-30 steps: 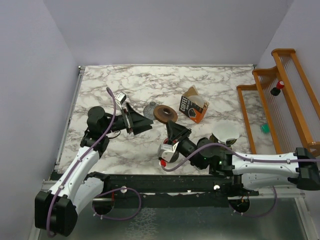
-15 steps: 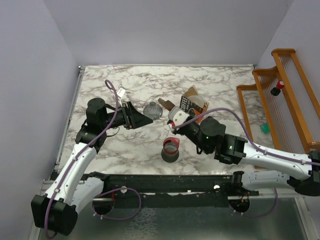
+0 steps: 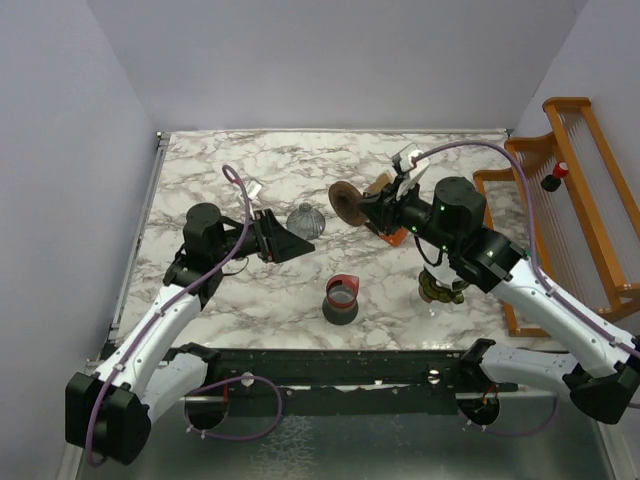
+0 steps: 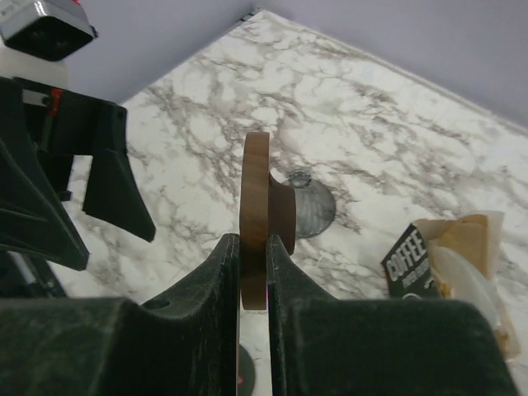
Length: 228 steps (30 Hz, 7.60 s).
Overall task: Place the coffee filter in the dripper
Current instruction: Pick up the dripper holder from the center of the board, then place the dripper holder onto the coffee server.
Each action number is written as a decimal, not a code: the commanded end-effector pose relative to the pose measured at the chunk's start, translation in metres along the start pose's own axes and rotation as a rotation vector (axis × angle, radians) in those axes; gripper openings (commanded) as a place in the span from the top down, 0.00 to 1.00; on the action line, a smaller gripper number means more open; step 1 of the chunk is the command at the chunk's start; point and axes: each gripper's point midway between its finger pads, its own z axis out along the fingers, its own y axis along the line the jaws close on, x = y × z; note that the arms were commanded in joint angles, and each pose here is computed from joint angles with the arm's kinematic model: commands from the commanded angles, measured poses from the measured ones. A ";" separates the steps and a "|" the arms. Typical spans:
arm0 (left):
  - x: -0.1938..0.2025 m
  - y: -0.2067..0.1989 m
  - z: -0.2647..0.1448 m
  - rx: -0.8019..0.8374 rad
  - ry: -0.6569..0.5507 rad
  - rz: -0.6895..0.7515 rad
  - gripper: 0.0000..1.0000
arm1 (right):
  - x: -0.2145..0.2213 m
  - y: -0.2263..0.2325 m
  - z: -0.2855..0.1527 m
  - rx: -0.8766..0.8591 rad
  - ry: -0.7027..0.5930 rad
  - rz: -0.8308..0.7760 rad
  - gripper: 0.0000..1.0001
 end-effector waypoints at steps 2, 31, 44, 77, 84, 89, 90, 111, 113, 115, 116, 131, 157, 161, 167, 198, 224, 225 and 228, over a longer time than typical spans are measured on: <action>0.002 -0.015 0.017 0.078 0.006 0.055 0.23 | -0.009 0.028 -0.013 -0.238 0.028 0.293 0.99; -0.012 -0.065 0.017 0.313 -0.149 -0.115 0.49 | 0.004 0.034 -0.049 -0.629 0.005 0.807 0.99; -0.018 -0.089 0.007 0.427 -0.174 -0.121 0.69 | 0.000 0.036 -0.053 -0.633 -0.006 0.847 0.99; 0.007 -0.055 0.015 0.338 -0.122 -0.263 1.00 | 0.019 0.002 -0.049 -0.294 0.080 0.691 0.33; 0.025 -0.036 0.010 0.268 -0.116 -0.346 1.00 | 0.010 -0.038 -0.059 -0.038 0.042 0.508 0.29; 0.039 -0.023 0.007 0.227 -0.105 -0.418 1.00 | 0.005 -0.044 -0.061 -0.003 0.034 0.473 0.28; 0.042 -0.020 0.006 0.220 -0.103 -0.433 1.00 | 0.006 -0.045 -0.061 -0.001 0.034 0.471 0.28; 0.083 0.026 0.016 0.083 -0.033 -0.584 1.00 | 0.014 -0.042 -0.064 -0.007 0.040 0.467 0.28; 0.085 0.029 0.017 0.075 -0.030 -0.588 1.00 | 0.015 -0.042 -0.064 -0.007 0.041 0.467 0.28; 0.087 0.031 0.017 0.069 -0.027 -0.591 1.00 | 0.015 -0.042 -0.065 -0.007 0.039 0.466 0.29; 0.087 0.032 0.017 0.067 -0.027 -0.590 1.00 | 0.015 -0.042 -0.065 -0.007 0.039 0.467 0.28; 0.094 0.035 0.027 0.065 0.013 -0.585 1.00 | 0.016 -0.041 -0.064 -0.014 0.041 0.470 0.28; 0.106 0.044 0.026 0.039 0.026 -0.628 0.76 | 0.017 -0.042 -0.066 -0.008 0.041 0.469 0.28; 0.104 0.043 0.026 0.044 0.028 -0.627 0.72 | 0.016 -0.041 -0.065 -0.010 0.041 0.469 0.27; 0.107 0.044 0.027 0.035 0.038 -0.641 0.67 | 0.015 -0.042 -0.066 -0.008 0.039 0.468 0.27; 0.100 0.078 0.015 -0.287 0.100 -0.478 0.50 | 0.006 -0.051 -0.069 0.042 0.027 0.414 0.25; -0.083 0.149 0.020 -0.917 0.039 0.139 0.46 | 0.013 -0.095 -0.092 0.322 -0.004 0.354 0.24; -0.085 0.154 0.023 -0.930 0.049 0.146 0.46 | 0.012 -0.093 -0.095 0.320 -0.010 0.352 0.24; -0.090 0.171 0.030 -0.971 0.079 0.159 0.46 | 0.013 -0.090 -0.099 0.311 -0.013 0.350 0.24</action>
